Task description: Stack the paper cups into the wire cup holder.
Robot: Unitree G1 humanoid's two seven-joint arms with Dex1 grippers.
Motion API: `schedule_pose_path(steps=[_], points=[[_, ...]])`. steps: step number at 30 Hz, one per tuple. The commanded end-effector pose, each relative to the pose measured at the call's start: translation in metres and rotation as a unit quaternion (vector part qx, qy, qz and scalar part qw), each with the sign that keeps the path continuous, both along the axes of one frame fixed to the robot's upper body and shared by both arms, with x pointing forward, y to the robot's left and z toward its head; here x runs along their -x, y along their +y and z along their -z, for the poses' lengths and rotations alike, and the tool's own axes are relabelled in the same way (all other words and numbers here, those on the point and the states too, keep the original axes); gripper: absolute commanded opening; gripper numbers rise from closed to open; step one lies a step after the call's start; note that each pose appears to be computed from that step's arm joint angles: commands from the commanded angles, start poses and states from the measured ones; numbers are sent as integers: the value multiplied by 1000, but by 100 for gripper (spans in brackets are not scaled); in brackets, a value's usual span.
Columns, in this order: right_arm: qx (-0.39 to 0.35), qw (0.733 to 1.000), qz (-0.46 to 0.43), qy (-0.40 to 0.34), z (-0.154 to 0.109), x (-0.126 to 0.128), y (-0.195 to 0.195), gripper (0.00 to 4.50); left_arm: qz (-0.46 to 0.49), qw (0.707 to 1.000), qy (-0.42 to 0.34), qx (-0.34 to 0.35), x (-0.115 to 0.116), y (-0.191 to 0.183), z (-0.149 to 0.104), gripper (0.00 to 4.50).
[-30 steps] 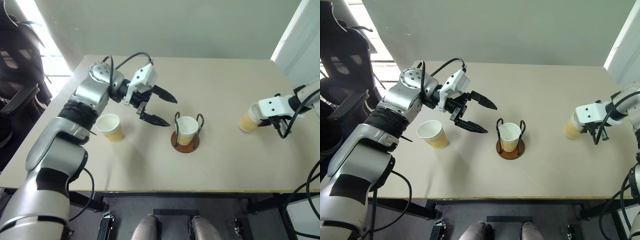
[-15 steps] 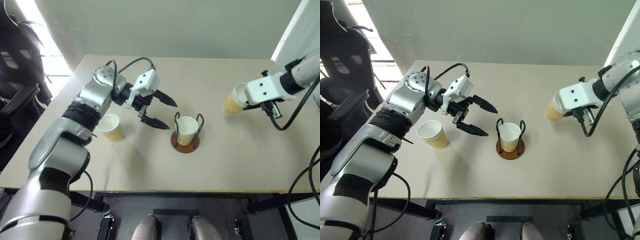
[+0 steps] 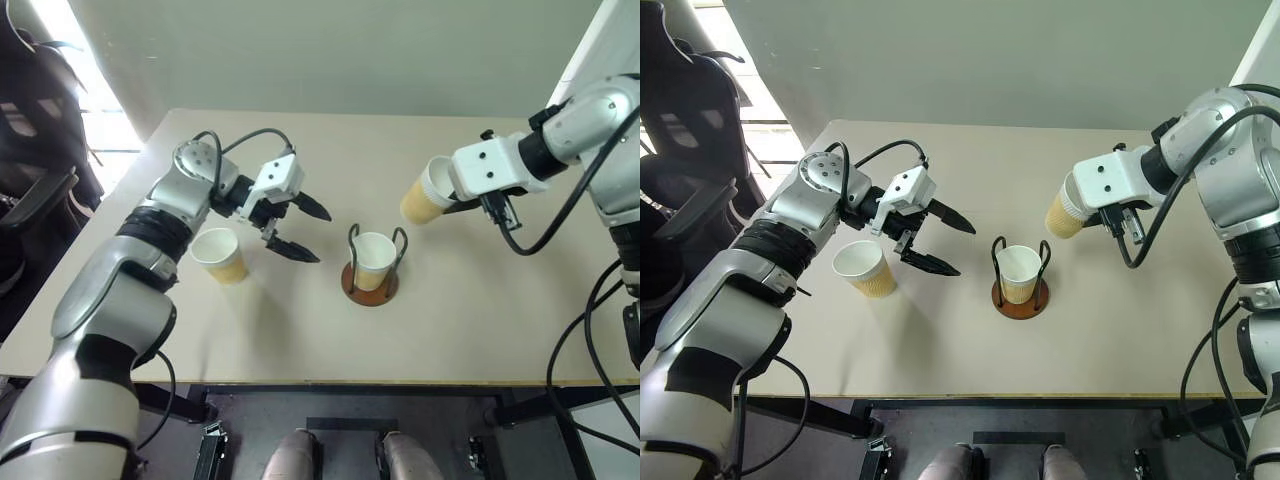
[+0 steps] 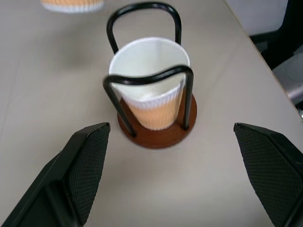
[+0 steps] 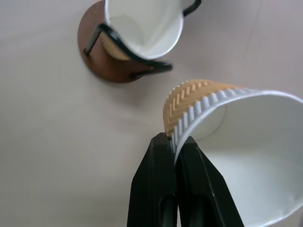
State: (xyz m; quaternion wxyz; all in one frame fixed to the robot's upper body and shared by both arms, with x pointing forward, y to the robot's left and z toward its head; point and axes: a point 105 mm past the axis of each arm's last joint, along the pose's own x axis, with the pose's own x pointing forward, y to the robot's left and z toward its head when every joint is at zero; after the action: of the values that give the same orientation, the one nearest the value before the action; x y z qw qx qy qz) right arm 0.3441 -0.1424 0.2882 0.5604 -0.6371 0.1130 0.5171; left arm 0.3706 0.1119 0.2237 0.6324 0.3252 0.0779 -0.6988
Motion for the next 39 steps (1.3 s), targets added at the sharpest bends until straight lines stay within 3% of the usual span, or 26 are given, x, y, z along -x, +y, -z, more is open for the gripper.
schedule_pose_path(steps=[1, 12, 22, 39], points=[[-3, 1000, -17, -18, -12, 3, 13, 3, 15, 1000, -16, -4, 1, -1, -11, 450], [-17, 998, -51, -23, -21, 16, 40, 3, 4, 1000, -20, -9, -6, 1, -3, 450], [-18, 998, -63, 18, 1, 36, 48, 3, 10, 1000, -24, -9, -6, -3, -1, 450], [23, 995, -87, 30, 28, 33, 48, 3, 7, 1000, -22, -6, -5, 0, -4, 450]])
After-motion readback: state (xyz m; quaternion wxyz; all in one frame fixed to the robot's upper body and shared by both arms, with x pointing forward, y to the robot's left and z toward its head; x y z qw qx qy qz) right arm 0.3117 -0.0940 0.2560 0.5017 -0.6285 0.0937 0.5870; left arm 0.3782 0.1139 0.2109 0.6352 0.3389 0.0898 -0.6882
